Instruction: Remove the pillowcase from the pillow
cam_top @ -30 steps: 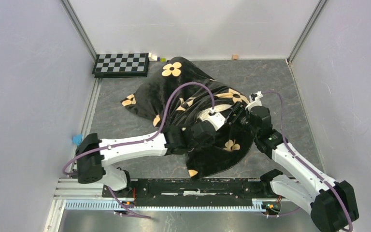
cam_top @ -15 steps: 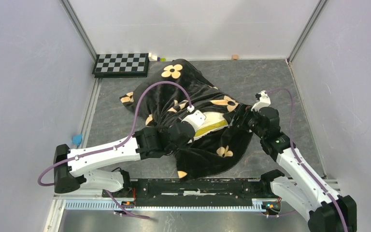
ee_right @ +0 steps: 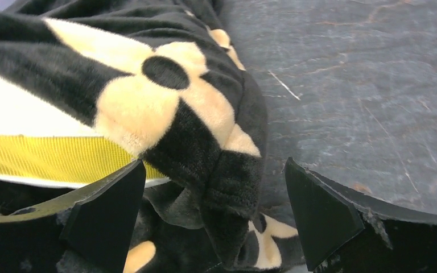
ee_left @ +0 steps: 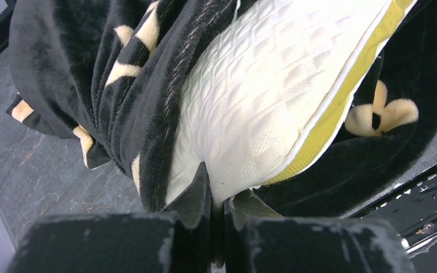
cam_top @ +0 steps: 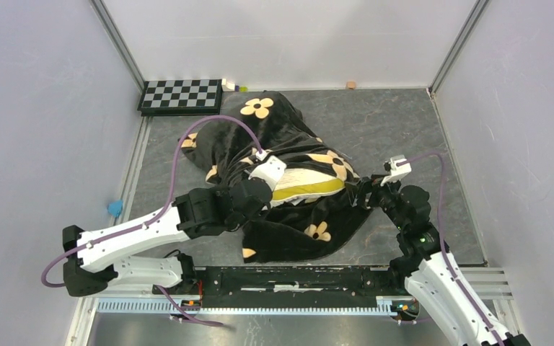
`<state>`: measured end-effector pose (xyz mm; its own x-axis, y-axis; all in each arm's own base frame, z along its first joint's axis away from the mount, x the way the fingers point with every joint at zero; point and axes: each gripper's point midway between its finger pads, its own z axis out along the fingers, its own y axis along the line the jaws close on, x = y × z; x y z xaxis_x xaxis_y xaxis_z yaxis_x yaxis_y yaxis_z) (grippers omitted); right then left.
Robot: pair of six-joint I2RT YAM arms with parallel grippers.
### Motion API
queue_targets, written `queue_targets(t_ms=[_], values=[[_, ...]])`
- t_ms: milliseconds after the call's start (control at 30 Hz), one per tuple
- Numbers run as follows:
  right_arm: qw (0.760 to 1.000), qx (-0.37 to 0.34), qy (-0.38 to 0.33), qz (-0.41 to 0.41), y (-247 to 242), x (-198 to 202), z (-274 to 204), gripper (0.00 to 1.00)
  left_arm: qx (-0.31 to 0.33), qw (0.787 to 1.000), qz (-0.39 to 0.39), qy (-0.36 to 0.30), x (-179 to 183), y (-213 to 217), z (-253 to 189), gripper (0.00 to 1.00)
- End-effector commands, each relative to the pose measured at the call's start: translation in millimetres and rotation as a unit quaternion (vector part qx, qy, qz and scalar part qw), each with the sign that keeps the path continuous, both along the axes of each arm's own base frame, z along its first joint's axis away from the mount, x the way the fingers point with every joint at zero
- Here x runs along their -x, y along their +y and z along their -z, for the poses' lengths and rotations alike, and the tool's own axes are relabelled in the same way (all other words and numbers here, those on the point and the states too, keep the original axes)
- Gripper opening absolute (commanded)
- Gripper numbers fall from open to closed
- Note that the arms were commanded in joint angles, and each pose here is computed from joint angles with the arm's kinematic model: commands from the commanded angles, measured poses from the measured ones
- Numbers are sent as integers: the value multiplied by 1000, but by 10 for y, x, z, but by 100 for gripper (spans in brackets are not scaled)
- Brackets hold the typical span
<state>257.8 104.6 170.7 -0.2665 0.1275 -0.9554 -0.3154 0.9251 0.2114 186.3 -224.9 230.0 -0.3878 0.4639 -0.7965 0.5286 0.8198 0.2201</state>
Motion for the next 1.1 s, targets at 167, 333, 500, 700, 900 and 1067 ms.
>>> queue_targets(t_ms=[167,333,500,700,900,1067], values=[[989,24,-20,-144,420,43,10,98,122,990,-47,-52,-37,192,-771,2],[984,22,7,-176,515,90,172,97,124,989,-54,-58,-32,278,-819,2],[989,38,42,-135,381,46,285,77,116,989,-68,-68,-64,342,-826,2],[996,64,66,-25,12,-30,407,40,123,987,-73,-71,-67,370,-860,2],[998,15,48,-40,183,-160,318,16,172,983,-25,-57,52,254,-1004,2],[998,-22,41,-48,355,-423,241,13,241,969,17,-43,203,173,-1239,2]])
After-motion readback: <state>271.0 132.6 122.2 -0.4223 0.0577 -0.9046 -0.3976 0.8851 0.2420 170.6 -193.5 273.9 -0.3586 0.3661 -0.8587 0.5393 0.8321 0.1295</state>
